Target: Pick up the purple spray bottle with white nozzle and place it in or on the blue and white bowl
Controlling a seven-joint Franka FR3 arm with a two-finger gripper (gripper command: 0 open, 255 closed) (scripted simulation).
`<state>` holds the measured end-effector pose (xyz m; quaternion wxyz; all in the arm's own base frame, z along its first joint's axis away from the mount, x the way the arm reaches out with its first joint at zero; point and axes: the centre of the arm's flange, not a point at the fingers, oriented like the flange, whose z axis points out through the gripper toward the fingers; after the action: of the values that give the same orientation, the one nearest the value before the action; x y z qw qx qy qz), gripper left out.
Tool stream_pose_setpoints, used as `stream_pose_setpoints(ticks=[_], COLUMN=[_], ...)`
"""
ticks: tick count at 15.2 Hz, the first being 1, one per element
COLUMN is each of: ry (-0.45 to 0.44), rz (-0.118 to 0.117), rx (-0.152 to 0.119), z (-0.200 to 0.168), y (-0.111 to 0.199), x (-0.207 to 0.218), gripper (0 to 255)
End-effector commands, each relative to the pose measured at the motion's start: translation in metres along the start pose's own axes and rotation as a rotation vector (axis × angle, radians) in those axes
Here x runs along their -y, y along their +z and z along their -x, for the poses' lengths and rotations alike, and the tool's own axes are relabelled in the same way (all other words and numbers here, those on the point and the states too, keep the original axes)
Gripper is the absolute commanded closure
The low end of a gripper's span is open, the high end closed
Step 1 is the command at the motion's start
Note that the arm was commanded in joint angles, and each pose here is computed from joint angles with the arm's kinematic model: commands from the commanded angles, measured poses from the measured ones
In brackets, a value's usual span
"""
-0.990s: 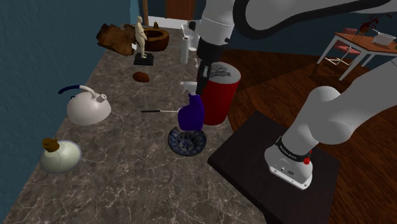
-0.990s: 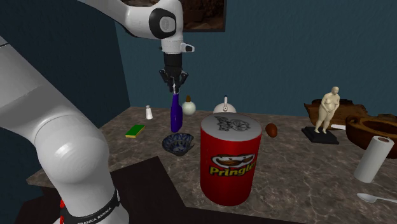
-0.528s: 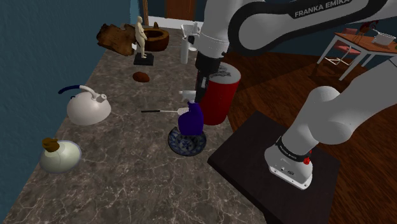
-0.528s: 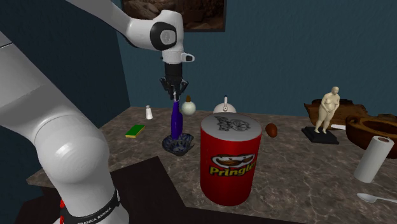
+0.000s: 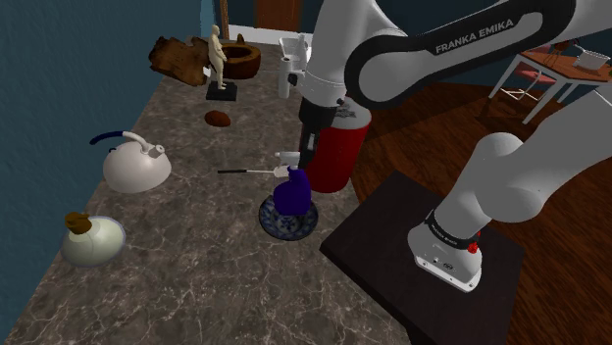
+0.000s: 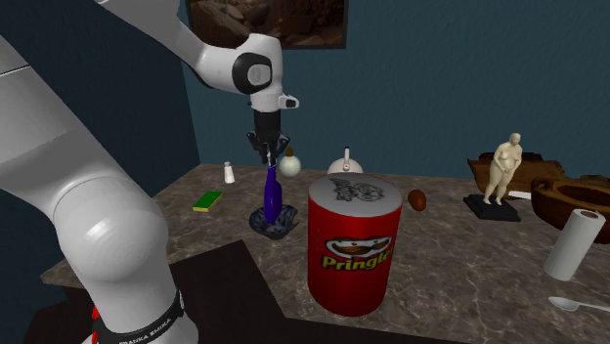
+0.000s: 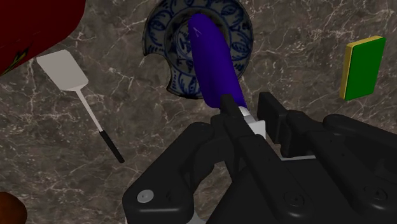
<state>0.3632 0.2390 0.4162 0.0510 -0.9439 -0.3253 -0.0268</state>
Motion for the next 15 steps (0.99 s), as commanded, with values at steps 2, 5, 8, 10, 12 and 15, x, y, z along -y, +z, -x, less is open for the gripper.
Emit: stream_pose_setpoints(ticks=[2,5,8,10,12,15], ry=[0.000,0.000,0.000,0.000,0.000,0.000], rz=[0.000,0.000,0.000,0.000,0.000,0.000], rx=[-0.001,-0.001,-0.001,-0.001,-0.001,-0.001], z=[0.000,0.000,0.000,0.000,0.000,0.000], y=[0.001,0.001,0.001,0.001,0.001,-0.038], x=[0.000,0.000,0.000,0.000,0.000,0.000], gripper=[255,255,0,0,0,0])
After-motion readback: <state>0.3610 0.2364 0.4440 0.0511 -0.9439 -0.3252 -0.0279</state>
